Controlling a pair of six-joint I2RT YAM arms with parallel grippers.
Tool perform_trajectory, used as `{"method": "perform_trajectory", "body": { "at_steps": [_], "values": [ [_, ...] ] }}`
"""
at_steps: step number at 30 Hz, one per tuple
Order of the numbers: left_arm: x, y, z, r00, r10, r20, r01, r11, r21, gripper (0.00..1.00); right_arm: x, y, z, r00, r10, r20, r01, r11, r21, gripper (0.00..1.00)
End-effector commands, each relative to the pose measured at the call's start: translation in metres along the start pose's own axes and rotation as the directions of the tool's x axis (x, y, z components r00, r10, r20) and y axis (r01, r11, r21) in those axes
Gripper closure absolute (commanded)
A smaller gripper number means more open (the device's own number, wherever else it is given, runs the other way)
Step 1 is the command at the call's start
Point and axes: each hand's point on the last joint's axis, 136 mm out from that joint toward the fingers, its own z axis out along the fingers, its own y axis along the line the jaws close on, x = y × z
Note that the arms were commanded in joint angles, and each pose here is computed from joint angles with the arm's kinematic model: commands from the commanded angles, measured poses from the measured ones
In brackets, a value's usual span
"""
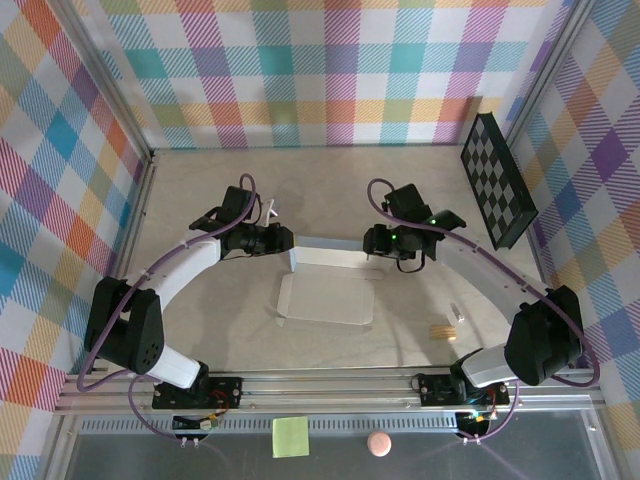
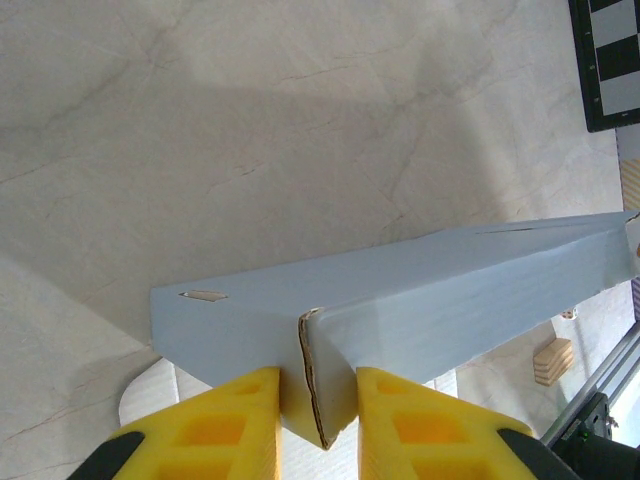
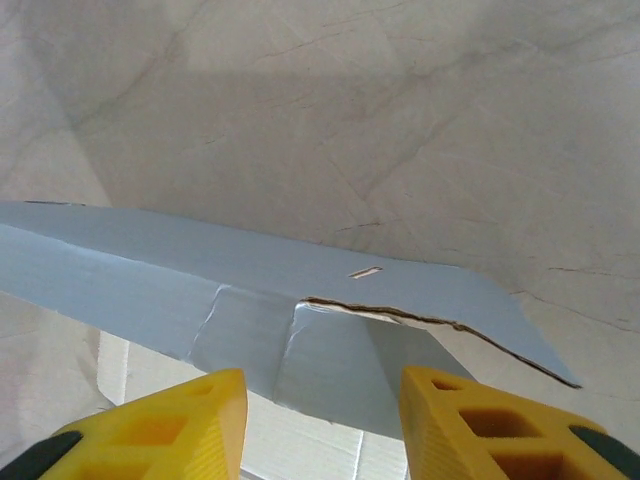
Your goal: Fold the paper box
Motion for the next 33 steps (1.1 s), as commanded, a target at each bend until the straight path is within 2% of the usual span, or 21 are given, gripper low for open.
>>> {"method": "perform_trajectory", "body": {
  "at_steps": [1,6,17,23,26,28,31,33],
  "values": [
    [0.021,0.014,0.011,0.996,-0.039,-0.081,0.036,0.998,-0.043,0.78,-0.004,0.014,0.000,0.999,0.043,0.011,-0.041,0.995,-0.092,0.55],
    [0.021,0.015,0.009,0.996,-0.038,-0.076,0.035,0.998,-0.050,0.78,-0.005,0.024,0.009,0.996,0.089,0.006,-0.087,0.982,-0.167,0.58],
    [0.024,0.023,-0.005,0.998,-0.052,-0.038,0.048,0.994,-0.096,0.79,-0.024,0.040,0.019,0.985,0.161,0.054,-0.139,0.946,-0.294,0.69],
    [0.026,0.026,-0.012,0.998,-0.061,-0.014,0.059,0.993,-0.105,0.79,-0.027,0.037,0.028,0.986,0.161,0.053,-0.139,0.946,-0.292,0.85],
    [0.026,0.028,-0.012,0.997,-0.072,-0.007,0.071,0.991,-0.110,0.80,-0.027,0.030,0.031,0.987,0.149,0.061,-0.127,0.955,-0.267,0.88],
    [0.026,0.030,-0.012,0.996,-0.089,0.003,0.089,0.989,-0.119,0.81,-0.027,0.026,0.031,0.987,0.144,0.066,-0.123,0.959,-0.256,0.86],
    [0.023,0.035,-0.013,0.993,-0.115,0.041,0.119,0.986,-0.113,0.81,-0.027,0.020,0.028,0.988,0.142,0.068,-0.122,0.964,-0.236,0.72],
    [0.021,0.037,-0.015,0.989,-0.134,0.064,0.141,0.984,-0.106,0.81,-0.027,0.016,0.022,0.987,0.136,0.080,-0.115,0.968,-0.223,0.67]
  ]
}}
